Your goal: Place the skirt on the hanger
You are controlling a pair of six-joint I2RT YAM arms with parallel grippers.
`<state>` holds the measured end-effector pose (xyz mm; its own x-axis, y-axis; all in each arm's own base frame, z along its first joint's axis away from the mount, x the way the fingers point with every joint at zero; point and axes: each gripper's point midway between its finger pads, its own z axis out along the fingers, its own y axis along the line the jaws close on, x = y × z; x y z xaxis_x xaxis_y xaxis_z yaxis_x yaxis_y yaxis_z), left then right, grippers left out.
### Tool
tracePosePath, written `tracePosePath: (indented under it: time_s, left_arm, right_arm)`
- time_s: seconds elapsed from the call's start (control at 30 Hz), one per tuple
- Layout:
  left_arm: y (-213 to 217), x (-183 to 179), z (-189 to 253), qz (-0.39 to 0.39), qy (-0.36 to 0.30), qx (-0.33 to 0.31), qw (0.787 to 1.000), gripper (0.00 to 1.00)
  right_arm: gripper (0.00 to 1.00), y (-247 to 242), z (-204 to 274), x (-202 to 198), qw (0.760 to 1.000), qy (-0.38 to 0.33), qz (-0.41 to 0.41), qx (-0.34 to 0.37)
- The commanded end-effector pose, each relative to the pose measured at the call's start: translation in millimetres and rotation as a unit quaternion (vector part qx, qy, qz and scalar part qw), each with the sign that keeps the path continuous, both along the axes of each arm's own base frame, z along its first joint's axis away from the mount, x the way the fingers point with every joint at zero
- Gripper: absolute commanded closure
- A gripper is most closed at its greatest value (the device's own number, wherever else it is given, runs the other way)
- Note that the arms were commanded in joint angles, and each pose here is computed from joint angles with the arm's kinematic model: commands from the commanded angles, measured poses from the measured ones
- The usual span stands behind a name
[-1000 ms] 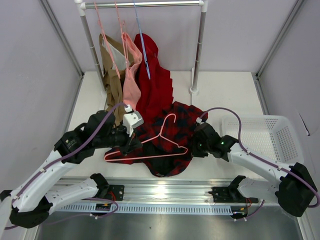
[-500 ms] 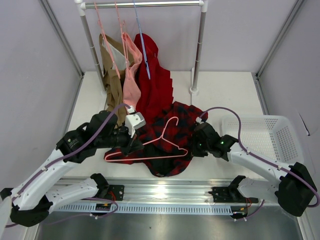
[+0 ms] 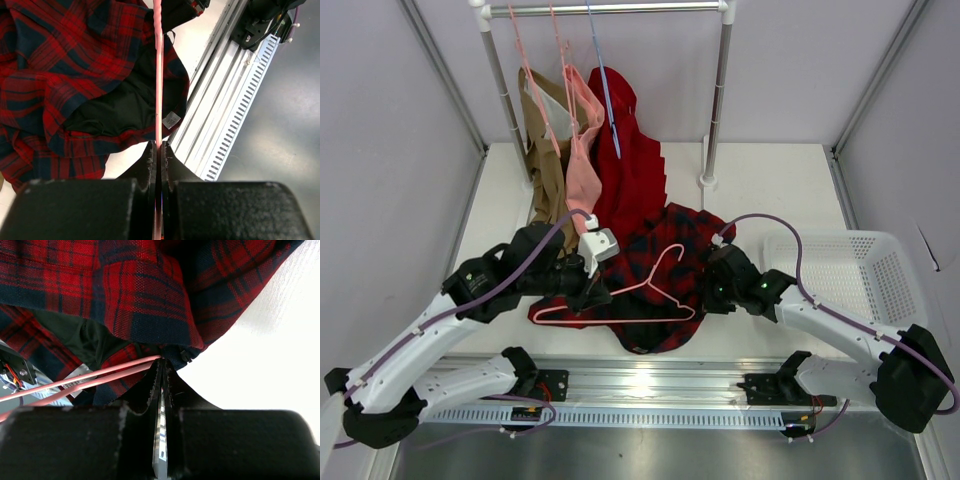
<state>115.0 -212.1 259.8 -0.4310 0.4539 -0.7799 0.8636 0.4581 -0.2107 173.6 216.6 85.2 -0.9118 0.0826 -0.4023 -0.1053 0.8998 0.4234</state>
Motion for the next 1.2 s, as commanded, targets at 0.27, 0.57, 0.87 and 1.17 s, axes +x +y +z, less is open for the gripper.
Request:
tracePosePath:
  time_s: [0.27, 0.57, 0.87, 1.17]
  left_arm:
    - [-21, 4, 12, -0.027, -0.018, -0.045, 0.998, 1.00]
    - [-38, 12, -13, -0.017, 0.014, -0.050, 0.998, 1.00]
    - [-51, 27, -47, 0.036, 0.043, -0.067, 0.996, 1.00]
    - [-63, 34, -73, 0.057, 0.079, -0.068, 0.993, 1.00]
  right_arm:
    - [0.98, 9, 24, 12, 0.999, -0.034, 0.008, 0.014]
    - [0.99, 8, 27, 12, 0.999, -0.035, 0.006, 0.012]
    - [0.99, -1, 29, 11, 0.999, -0.042, -0.005, -0.002]
    - [0.99, -6, 28, 13, 0.999, -0.045, -0.013, -0.015]
